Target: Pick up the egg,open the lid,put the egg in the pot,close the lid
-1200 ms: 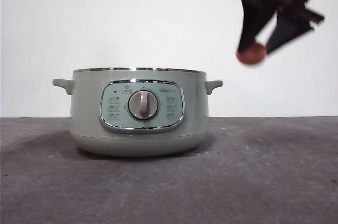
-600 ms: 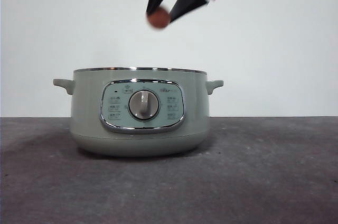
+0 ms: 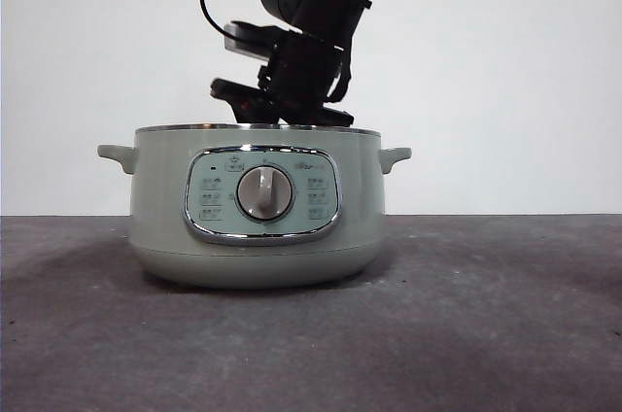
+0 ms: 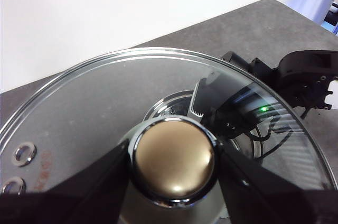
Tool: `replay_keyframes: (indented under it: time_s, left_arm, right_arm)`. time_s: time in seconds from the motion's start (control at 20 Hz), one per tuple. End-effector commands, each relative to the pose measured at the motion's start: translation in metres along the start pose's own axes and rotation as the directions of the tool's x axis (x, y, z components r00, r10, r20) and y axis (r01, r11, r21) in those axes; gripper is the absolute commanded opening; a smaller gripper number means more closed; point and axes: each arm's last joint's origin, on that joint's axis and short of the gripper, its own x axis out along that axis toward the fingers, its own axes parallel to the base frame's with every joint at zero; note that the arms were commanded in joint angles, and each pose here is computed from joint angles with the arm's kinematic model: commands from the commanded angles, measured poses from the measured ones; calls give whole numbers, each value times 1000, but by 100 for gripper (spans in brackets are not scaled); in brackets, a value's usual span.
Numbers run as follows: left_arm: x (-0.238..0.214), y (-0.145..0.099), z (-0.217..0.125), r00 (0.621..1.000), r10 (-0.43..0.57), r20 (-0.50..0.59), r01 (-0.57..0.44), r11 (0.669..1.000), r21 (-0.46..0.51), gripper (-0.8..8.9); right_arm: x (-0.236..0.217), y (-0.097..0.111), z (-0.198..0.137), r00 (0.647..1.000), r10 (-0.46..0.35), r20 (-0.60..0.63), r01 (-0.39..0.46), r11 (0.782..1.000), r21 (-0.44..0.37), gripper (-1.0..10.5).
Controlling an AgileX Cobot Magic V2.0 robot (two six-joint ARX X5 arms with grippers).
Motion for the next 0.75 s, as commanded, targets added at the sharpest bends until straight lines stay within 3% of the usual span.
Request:
replay_keyframes:
  time_s: [0.05,0.45,0.5,0.6,0.75]
  left_arm:
    - [-9,-2,5,998,-5,66,4,1000,24,-8]
    - [-9,-2,5,998,-5,65,4,1000,24,-8]
    - [-9,-2,5,998,-5,64,4,1000,24,-8]
    - [-9,-2,5,998,-5,64,4,1000,24,-8]
    - [-9,-2,4,998,-6,57,5,1000,22,-8]
  right_arm:
    - [7,-1,-2,1000,-14,-26,14,1000,-25,-13]
    - [23,-2,-13,992,-22,-126,18,999,-33,15]
    - [23,-2,-14,992,-22,-127,18,999,-33,104]
    - [20,-2,-11,993,-19,-116,15,999,-32,436]
    - [-6,0,7,998,-14,-58,14,1000,-13,474]
